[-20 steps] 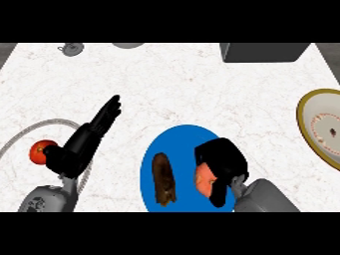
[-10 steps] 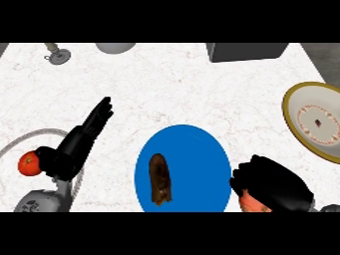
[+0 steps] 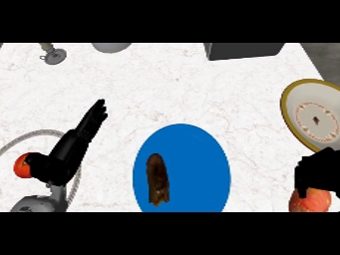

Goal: Pick the squash from the plate and place it in the bowl

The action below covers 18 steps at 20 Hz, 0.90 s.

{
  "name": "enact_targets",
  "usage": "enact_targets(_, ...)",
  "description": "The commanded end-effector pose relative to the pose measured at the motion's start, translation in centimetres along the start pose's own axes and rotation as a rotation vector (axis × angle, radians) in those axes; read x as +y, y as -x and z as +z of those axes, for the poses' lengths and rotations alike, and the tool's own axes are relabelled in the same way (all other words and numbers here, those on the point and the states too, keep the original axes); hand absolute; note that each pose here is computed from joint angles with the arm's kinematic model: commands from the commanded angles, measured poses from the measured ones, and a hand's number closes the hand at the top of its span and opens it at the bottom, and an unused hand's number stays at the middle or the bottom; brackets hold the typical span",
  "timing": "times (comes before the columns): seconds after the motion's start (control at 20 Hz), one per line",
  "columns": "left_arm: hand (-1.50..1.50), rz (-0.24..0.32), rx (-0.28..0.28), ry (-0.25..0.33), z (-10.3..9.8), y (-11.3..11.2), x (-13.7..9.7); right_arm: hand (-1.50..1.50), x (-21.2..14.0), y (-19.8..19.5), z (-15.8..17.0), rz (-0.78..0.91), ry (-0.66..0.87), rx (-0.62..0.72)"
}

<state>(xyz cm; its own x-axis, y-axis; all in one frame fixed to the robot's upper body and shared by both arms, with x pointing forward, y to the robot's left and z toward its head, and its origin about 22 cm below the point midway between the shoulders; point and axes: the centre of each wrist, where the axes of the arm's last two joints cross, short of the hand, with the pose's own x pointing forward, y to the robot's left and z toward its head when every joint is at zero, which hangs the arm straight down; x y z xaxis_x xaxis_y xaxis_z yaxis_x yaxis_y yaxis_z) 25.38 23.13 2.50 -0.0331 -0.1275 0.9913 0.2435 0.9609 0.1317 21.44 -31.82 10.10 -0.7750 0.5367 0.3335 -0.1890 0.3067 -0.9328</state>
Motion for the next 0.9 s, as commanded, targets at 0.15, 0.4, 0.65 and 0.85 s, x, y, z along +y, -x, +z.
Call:
enact_targets(0.15,0.0,-0.004,-0.02,0.047,-0.8,-0.3,-1.3,1.5,-8.0,4.5,8.6,-0.097,0.188,0.068)
enact_targets(0.4,0.0,-0.007,-0.041,0.117,-0.8,-1.3,-2.8,1.5,-8.2,8.7,12.7,0.023,0.228,0.179)
enact_targets(0.65,0.0,0.009,-0.037,0.123,-2.7,-1.5,-3.0,1.5,-6.7,11.9,10.9,0.102,0.33,0.193)
enact_targets(0.85,0.0,-0.01,-0.028,0.107,-3.1,-2.0,-2.3,1.5,-7.1,14.2,10.6,0.144,0.282,0.218)
